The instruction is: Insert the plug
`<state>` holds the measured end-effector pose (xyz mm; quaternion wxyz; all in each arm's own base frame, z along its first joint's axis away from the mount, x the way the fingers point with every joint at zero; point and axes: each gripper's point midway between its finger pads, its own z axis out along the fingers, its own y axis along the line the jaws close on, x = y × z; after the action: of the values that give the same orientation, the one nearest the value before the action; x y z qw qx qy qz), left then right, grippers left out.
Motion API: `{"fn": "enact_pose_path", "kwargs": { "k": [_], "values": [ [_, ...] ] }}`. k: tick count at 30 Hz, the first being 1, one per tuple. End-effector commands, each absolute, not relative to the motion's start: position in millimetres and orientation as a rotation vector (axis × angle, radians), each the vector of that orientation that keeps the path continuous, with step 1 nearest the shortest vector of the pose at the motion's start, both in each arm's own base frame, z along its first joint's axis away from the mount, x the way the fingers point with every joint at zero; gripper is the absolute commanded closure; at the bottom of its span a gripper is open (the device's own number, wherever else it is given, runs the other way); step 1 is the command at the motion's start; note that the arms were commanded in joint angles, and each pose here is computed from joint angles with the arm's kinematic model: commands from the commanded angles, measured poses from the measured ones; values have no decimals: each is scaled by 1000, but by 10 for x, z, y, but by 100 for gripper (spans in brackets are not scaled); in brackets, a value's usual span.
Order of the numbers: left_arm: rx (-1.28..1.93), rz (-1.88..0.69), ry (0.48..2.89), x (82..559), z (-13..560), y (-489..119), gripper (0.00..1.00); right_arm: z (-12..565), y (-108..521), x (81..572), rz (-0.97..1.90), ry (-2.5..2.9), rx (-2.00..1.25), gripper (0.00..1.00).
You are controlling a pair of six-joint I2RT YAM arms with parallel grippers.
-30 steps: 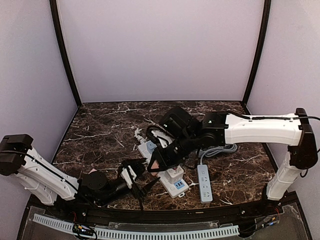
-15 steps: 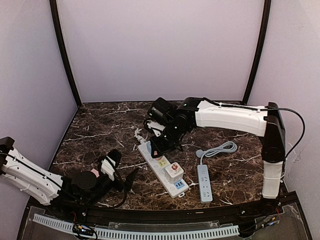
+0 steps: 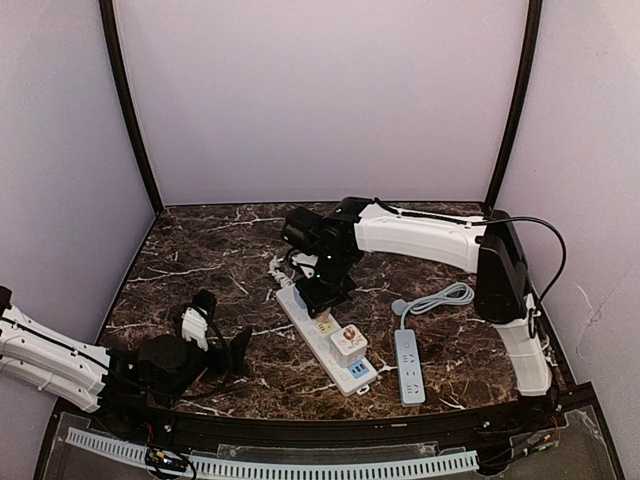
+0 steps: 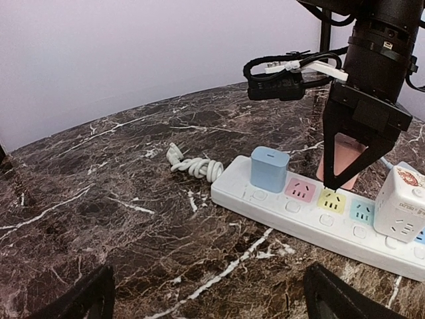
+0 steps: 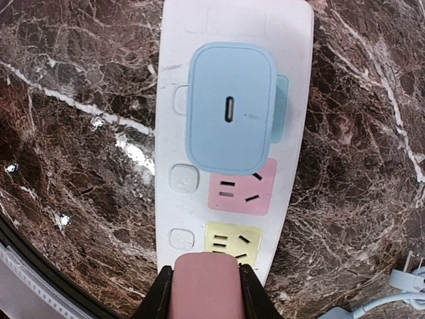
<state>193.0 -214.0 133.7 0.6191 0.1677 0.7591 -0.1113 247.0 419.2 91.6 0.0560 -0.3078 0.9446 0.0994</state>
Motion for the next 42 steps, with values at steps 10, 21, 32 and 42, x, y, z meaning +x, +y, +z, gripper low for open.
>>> {"fn": "enact_pose_path", "kwargs": {
  "k": [10, 21, 32, 42],
  "values": [
    [416, -238, 1779, 1942, 1210, -2172, 1, 663, 4091, 2509, 230, 2941, -927, 100],
    [413, -251, 1780, 1932, 1203, -2152, 1, 493, 4037, 2473, 209, 2968, -911, 100],
    [413, -248, 1776, 1935, 1207, -2152, 1, 406, 3992, 2386, 198, 2991, -952, 100],
    [415, -250, 1774, 1933, 1209, -2155, 1, 438, 3897, 2355, 114, 3002, -981, 100]
  ]
}}
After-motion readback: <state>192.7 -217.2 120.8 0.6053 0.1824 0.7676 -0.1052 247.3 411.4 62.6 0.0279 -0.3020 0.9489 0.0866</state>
